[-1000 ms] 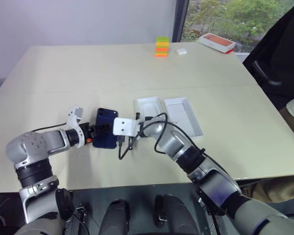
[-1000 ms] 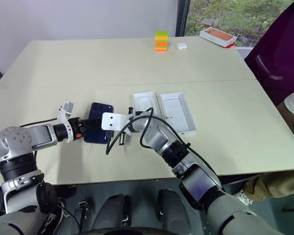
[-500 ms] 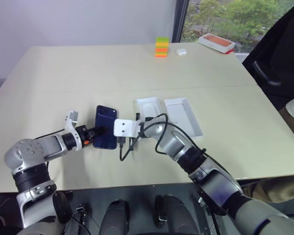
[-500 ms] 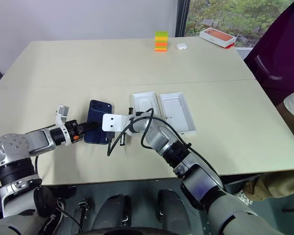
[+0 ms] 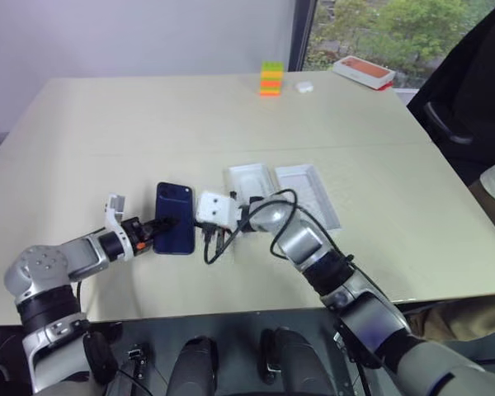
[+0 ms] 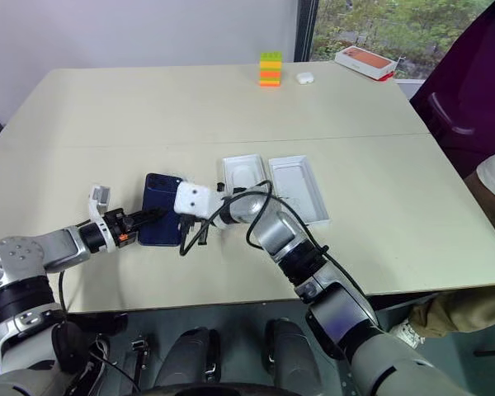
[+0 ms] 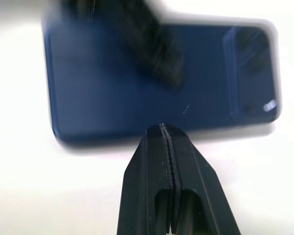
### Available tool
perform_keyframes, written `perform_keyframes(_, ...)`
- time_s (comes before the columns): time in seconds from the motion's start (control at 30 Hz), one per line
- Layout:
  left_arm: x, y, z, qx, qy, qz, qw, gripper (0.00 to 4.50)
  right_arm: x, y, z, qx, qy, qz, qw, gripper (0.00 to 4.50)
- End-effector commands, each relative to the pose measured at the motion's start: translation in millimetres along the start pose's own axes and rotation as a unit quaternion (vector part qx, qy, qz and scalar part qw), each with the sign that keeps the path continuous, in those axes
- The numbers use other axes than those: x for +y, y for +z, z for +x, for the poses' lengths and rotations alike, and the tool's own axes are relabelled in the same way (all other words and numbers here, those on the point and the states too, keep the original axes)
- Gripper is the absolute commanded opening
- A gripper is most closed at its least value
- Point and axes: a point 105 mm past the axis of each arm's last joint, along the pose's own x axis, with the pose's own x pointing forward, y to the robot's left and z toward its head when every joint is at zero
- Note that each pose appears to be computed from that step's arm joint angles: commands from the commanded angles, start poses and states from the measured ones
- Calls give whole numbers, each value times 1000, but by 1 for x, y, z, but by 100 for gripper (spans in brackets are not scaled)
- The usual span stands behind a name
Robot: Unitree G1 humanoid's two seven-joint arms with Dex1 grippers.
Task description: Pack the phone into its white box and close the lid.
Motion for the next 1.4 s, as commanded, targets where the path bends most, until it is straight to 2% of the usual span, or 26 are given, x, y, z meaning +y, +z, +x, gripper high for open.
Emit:
perform_keyframes(0.03,-1,8,-12,-25,-15,-10,1000,0,1,40,-19,-88,21,35,995,92)
perform_keyframes(0.13,-1,9,-12,-25,-18,-14,999,0,-1,43,-33,-84,15,23,996,227)
perform_keyframes(0.23,-3,14,-13,-35,-21,-12,999,0,-1,22,-50,-19,17,-39,999,376)
perform_keyframes(0.3,-9,17,-10,-40,-25,7,999,0,-5,-3,-67,48,23,-75,996,376)
perform_keyframes(0.5,-19,15,-1,-31,-40,15,999,0,-17,-52,-102,172,45,-126,976,376)
perform_keyframes(0.83,-26,12,3,-21,-36,36,998,0,-25,-67,-98,178,42,-120,976,376)
perform_keyframes(0.9,-26,11,4,-20,-33,40,998,0,-26,-67,-97,180,42,-121,975,323)
perform_keyframes(0.97,-28,9,4,-18,-33,43,998,0,-27,-69,-97,188,43,-128,973,250)
perform_keyframes(1.07,-30,10,5,-17,-34,49,998,0,-26,-70,-97,187,43,-128,973,98)
perform_keyframes(1.4,-35,9,8,-15,-40,51,998,0,-25,-73,-94,192,37,-128,972,98)
